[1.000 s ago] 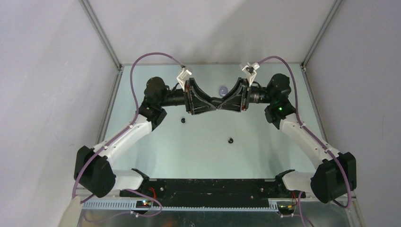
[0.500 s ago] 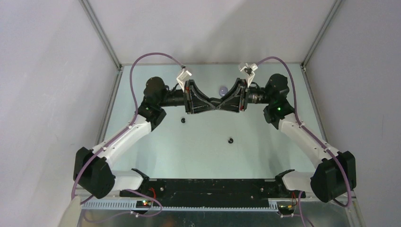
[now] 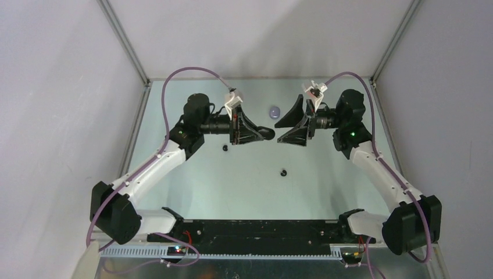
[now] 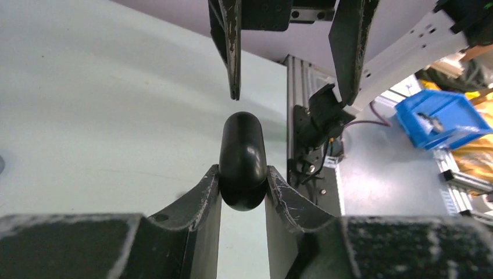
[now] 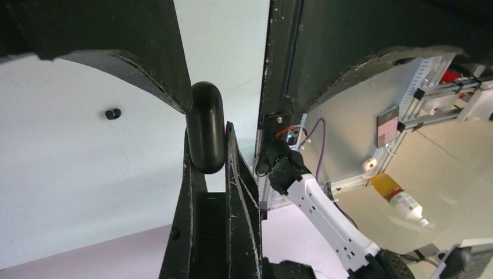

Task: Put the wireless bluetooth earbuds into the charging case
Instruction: Pick up the charging case at the center of the board.

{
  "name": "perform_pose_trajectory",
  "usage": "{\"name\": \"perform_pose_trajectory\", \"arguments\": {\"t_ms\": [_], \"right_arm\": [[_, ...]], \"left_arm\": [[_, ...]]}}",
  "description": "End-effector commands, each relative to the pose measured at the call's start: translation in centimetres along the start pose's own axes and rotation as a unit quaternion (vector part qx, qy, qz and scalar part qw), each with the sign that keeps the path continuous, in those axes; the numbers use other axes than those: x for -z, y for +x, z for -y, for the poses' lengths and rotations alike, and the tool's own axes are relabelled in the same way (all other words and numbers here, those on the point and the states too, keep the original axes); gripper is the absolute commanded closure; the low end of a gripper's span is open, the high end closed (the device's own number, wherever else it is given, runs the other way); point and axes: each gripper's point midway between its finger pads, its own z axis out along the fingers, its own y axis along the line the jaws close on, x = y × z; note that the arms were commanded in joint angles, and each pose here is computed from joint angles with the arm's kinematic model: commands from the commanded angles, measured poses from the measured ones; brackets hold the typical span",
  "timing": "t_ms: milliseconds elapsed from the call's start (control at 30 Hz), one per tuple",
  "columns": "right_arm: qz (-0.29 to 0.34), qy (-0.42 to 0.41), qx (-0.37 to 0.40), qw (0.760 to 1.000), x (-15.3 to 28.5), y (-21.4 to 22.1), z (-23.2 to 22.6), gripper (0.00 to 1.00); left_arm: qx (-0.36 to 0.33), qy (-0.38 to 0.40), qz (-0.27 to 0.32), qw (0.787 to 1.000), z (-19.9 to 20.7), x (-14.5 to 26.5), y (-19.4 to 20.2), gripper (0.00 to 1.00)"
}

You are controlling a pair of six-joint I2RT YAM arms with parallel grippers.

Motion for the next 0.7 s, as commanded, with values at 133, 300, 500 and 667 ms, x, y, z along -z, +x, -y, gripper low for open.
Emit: {"name": "perform_pose_trajectory", "arguments": {"t_ms": [133, 300, 500, 667], "right_arm": [[-0.041, 0.015, 0.04, 0.998, 0.5, 2.4, 1.4, 0.35], [-0.069, 0.016, 0.05, 0.996, 0.2, 4.4, 1.8, 0.37], [-0.089, 0.011, 0.064, 0.994, -0.2, 5.3, 1.6, 0.4], [-0.122, 0.009, 0.085, 0.989, -0.7, 7.0, 1.5, 0.42]], "left_arm": [[-0.084, -0.014, -0.05, 0.995, 0.5, -0.1, 1.1, 0.83], [-0.095, -0.018, -0.074, 0.993, 0.4, -0.3, 2.2, 0.82], [-0.116, -0.01, -0.107, 0.987, 0.9, -0.9, 3.8, 0.82], [-0.114, -0.004, -0.111, 0.987, 1.1, -1.2, 3.8, 0.82]]}}
